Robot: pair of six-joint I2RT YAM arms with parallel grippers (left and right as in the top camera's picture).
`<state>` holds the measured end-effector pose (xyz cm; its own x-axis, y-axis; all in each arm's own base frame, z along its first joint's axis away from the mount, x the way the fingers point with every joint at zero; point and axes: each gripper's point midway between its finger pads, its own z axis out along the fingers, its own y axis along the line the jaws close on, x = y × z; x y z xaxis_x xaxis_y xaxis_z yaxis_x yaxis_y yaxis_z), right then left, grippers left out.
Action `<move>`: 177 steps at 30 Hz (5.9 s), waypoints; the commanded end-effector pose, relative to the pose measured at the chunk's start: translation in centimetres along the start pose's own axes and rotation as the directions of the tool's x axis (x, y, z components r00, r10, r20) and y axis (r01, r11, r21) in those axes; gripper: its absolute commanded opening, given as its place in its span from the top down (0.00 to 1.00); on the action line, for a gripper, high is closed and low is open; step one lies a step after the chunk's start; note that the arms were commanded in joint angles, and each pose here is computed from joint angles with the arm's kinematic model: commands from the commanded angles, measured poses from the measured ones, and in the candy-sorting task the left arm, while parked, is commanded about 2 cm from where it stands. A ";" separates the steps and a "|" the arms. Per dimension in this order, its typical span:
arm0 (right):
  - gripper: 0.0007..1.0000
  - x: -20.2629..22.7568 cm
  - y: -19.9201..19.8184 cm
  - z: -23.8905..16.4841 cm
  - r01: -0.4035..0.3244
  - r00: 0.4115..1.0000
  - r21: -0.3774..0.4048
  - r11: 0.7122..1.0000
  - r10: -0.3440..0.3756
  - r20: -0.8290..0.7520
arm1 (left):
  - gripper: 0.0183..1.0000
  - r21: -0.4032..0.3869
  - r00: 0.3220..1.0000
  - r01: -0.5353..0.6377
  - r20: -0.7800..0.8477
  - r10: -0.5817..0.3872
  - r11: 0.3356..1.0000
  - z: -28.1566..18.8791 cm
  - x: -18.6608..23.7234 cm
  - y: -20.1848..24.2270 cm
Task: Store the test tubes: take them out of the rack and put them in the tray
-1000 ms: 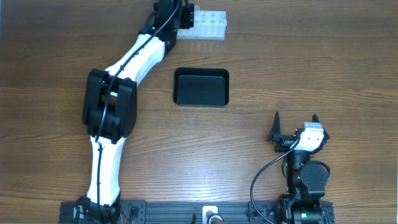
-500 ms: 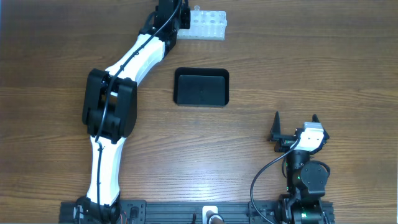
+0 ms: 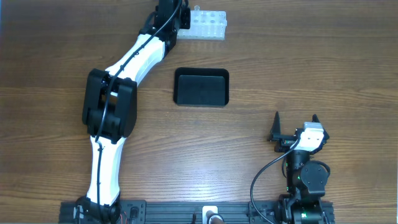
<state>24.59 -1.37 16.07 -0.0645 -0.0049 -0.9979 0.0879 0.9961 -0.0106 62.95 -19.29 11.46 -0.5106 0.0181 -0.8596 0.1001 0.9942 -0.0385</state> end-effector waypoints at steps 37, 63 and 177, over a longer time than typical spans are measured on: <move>0.01 0.2 -0.1 0.0 0.002 1.000 0.009 1.000 -0.002 0.000 | 0.95 0.119 0.991 -0.075 0.123 0.060 0.990 -24.5 -13.4 -6.4; 0.01 0.2 -0.1 0.0 0.002 1.000 0.009 1.000 -0.002 0.000 | 0.97 -0.179 0.836 -0.050 -0.546 -0.057 0.983 -15.1 10.9 -4.8; 0.01 0.2 -0.1 0.0 0.001 1.000 0.009 1.000 -0.001 0.000 | 0.22 0.308 0.976 -0.220 0.080 0.205 0.926 -1.7 -1.2 -4.3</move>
<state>24.59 -1.37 16.08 -0.0642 -0.0049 -0.9979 0.0879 0.9961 -0.0105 61.44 -23.21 15.41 -0.4074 0.1866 -0.8940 0.4486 0.8936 -0.0180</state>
